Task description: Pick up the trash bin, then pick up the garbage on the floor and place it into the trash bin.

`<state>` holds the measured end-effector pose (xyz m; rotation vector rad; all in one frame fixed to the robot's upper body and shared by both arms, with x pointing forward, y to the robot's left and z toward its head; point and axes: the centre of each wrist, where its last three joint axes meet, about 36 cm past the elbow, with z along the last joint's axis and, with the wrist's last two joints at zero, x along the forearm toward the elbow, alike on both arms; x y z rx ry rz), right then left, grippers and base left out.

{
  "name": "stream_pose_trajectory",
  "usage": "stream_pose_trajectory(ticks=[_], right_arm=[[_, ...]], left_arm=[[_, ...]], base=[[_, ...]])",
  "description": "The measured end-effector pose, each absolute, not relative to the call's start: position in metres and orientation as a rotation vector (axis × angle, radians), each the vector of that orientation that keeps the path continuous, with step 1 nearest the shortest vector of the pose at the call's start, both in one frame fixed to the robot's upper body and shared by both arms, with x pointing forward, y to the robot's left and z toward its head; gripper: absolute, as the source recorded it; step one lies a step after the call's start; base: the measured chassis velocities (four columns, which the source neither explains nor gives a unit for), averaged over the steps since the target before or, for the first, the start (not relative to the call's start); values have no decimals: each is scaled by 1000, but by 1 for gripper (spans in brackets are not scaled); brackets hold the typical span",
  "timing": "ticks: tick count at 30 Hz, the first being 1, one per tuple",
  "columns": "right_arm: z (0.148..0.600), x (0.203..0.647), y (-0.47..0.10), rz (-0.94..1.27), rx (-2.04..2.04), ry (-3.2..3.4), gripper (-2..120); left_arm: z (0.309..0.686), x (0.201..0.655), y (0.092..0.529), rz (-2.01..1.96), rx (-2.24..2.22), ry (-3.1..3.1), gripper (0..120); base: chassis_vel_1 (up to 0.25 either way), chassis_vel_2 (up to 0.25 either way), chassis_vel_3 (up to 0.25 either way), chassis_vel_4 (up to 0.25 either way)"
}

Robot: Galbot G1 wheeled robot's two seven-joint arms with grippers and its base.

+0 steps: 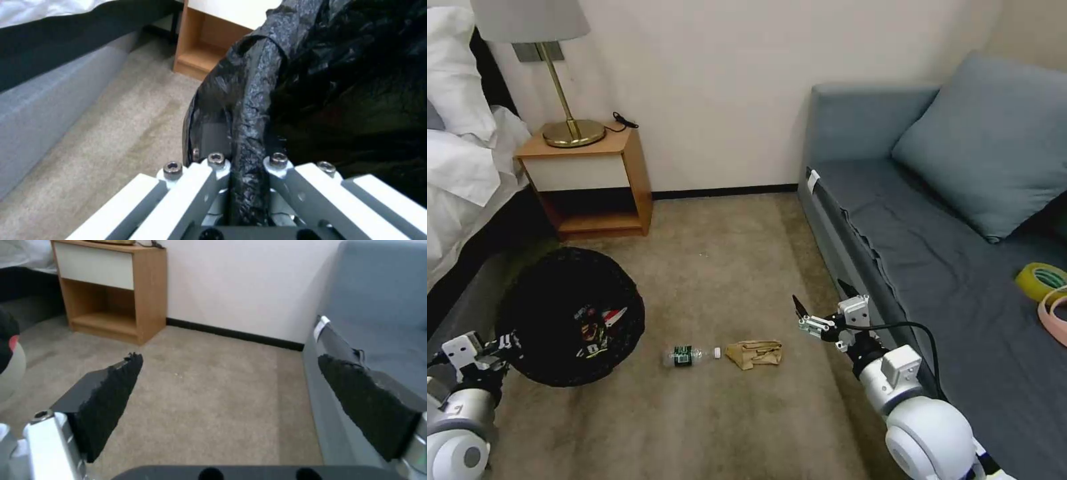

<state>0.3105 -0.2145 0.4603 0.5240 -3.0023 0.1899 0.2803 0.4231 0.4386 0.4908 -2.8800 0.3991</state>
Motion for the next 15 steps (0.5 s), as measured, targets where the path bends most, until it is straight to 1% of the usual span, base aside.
stream_pose_trajectory(ticks=[11,13,15], right_arm=[[457,328,-220,192,605,-2952,100],[456,341,-223,223,655,-2936,100],[456,343,-223,225,663,-2933,100]], left_arm=[[438,280,424,382,484,-2879,1],[436,278,423,369,475,-2881,1],[436,277,423,367,474,-2881,1]], base=[[-78,61,62,-66],[-15,27,3,-26],[0,0,0,0]])
